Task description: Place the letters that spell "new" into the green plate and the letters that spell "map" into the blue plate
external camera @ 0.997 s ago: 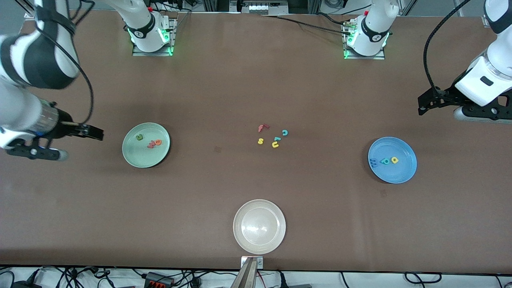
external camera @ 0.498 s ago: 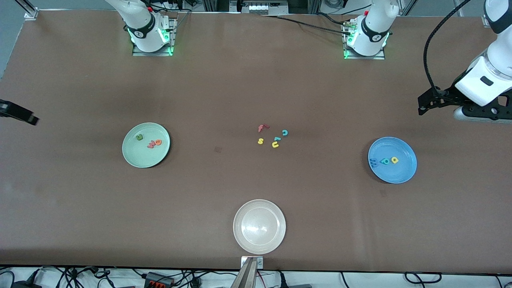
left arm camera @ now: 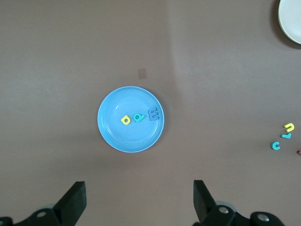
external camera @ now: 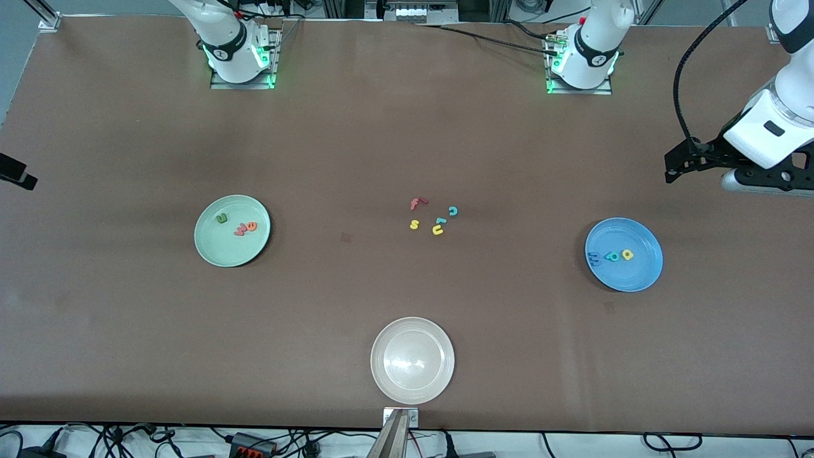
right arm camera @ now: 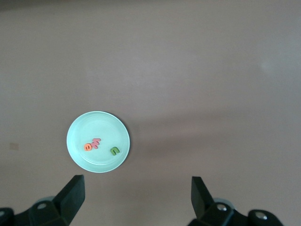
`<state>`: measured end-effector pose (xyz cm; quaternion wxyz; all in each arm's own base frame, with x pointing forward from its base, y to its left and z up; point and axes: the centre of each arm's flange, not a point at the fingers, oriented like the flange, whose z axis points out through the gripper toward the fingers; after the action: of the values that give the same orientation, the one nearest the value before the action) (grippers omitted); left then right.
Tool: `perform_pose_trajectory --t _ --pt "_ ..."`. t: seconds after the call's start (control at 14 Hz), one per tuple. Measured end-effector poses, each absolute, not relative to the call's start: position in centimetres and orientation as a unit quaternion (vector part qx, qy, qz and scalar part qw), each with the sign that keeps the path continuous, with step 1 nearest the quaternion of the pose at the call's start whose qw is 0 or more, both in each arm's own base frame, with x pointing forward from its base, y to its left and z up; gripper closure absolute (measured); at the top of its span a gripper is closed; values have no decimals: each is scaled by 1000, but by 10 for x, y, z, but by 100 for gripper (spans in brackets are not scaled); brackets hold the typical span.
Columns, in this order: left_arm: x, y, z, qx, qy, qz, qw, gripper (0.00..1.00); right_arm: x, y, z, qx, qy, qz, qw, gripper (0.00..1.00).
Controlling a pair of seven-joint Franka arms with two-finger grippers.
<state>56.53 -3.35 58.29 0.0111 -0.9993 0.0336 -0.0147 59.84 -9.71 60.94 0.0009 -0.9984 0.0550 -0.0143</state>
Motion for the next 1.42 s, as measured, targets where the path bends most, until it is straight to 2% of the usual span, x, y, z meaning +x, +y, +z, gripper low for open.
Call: perform_pose_trajectory --t 0.36,0.85,1.42 --pt "565 -34 583 -999 34 -15 11 0 592 -92 600 -998 56 -6 2 0" --pt "565 -34 583 -999 35 -15 11 0 545 -84 606 -999 54 -6 -4 0" --pt "565 -34 583 -999 35 -15 11 0 543 -89 599 -998 55 -2 -16 0"
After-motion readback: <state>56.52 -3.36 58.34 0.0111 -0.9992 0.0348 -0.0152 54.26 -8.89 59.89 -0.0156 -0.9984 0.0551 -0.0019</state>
